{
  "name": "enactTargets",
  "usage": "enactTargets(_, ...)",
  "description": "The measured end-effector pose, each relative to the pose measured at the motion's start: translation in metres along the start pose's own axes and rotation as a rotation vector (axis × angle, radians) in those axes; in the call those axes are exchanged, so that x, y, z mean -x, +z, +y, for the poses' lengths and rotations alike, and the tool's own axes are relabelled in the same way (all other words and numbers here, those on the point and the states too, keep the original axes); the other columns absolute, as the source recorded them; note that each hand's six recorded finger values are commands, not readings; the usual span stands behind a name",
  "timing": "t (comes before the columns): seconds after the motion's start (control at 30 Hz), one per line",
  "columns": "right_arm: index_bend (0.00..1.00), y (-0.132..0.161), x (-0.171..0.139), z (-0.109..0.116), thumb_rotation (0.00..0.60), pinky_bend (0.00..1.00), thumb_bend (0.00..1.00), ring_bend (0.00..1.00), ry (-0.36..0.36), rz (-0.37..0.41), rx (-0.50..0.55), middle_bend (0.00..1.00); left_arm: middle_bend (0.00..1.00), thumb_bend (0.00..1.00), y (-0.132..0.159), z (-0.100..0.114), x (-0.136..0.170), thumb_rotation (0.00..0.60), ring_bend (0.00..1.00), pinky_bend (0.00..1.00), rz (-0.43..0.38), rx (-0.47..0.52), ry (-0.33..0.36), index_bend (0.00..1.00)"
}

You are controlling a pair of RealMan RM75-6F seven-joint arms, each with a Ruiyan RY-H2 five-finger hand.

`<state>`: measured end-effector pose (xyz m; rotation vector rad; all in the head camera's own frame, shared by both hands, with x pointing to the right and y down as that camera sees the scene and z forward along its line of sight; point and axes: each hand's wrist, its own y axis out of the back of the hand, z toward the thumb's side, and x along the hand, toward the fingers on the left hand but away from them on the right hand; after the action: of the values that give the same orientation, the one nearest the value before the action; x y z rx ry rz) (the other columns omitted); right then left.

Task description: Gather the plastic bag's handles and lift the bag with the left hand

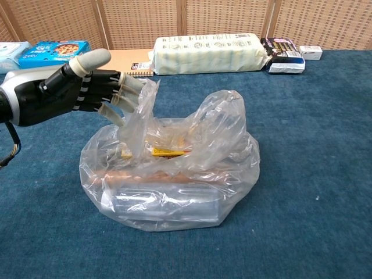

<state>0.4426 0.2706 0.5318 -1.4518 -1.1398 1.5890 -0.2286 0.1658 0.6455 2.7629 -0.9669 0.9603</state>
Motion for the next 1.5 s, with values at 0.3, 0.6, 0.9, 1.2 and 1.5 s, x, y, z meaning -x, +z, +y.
enactTargets(0.3, 0.2, 0.003, 0.002, -0.002, 0.6, 0.24, 0.11, 0.22, 0.006, 0.007, 0.0, 0.24, 0.23, 0.0, -0.001, 0.018, 0.01, 0.0, 0.22, 0.29, -0.004, -0.035, 0.063, 0.24)
enactTargets(0.6, 0.2, 0.005, 0.002, -0.001, 0.6, 0.24, 0.11, 0.22, 0.003, 0.009, -0.003, 0.24, 0.23, 0.0, 0.008, 0.025, 0.013, 0.0, 0.22, 0.28, -0.058, -0.017, 0.115, 0.24)
enactTargets(0.9, 0.2, 0.005, 0.002, -0.001, 0.6, 0.23, 0.11, 0.22, 0.005, 0.009, -0.002, 0.24, 0.23, 0.0, 0.025, 0.033, 0.017, 0.0, 0.22, 0.28, -0.137, 0.045, 0.138, 0.24)
enactTargets(1.2, 0.2, 0.005, 0.002, -0.002, 0.6, 0.23, 0.1, 0.22, 0.008, 0.008, 0.002, 0.24, 0.23, 0.0, 0.029, 0.035, 0.023, 0.0, 0.22, 0.28, -0.154, 0.037, 0.133, 0.24)
enactTargets(1.5, 0.2, 0.004, 0.002, 0.0, 0.6, 0.23, 0.1, 0.22, 0.004, 0.006, 0.004, 0.24, 0.23, 0.0, 0.008, 0.031, 0.021, 0.0, 0.22, 0.27, -0.042, -0.033, 0.074, 0.26)
